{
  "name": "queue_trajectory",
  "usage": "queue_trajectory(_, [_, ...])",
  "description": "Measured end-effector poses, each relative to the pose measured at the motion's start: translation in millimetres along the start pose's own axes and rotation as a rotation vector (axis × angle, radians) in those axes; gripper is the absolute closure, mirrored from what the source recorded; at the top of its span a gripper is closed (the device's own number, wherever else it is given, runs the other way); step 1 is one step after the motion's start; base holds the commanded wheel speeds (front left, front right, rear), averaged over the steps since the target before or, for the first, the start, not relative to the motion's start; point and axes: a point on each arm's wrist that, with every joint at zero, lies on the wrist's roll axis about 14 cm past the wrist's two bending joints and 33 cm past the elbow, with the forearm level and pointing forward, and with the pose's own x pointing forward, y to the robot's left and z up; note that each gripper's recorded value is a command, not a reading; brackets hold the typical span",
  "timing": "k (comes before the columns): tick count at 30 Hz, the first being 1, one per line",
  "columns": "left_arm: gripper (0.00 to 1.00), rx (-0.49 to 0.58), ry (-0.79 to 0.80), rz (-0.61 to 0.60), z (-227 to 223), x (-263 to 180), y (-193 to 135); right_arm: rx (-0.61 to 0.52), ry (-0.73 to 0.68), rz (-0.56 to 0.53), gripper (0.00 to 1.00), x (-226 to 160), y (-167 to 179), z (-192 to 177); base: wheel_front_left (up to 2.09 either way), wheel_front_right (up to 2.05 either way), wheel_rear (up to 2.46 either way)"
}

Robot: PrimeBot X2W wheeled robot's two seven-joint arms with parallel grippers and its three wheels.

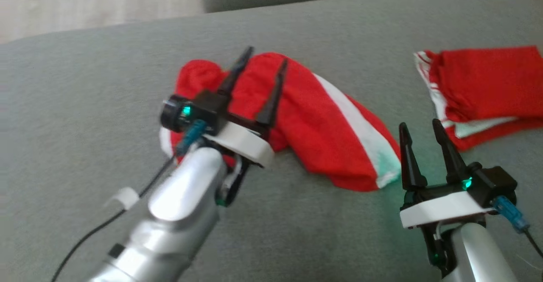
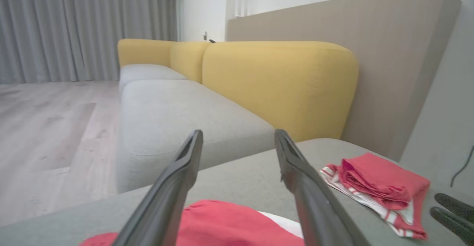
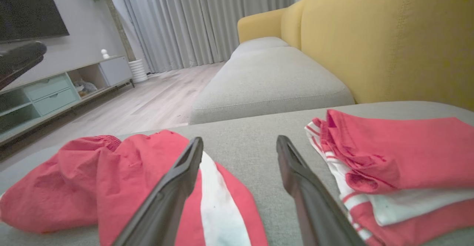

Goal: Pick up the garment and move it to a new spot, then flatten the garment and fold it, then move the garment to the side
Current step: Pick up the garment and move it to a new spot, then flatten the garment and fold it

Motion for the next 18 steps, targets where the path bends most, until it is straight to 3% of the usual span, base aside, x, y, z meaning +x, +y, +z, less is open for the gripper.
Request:
queue_trajectory(5, [0.0, 0.064, -0.04, 0.161, 18, -32, 60, -0.004, -0.01, 0.059, 0.0, 9, 19, 3, 0.0, 0.0, 0.0])
queue_trajectory(9, [0.0, 0.081, -0.012, 0.288, 8, -79, 94, -0.007, -0.002, 0.096, 0.0, 9, 32, 0, 0.0, 0.0, 0.0])
queue_trajectory(18, [0.0, -0.035, 0.029, 0.504, -28, -169, 105, -0.008, 0.002, 0.149, 0.0, 8, 51, -1, 0.0, 0.0, 0.0])
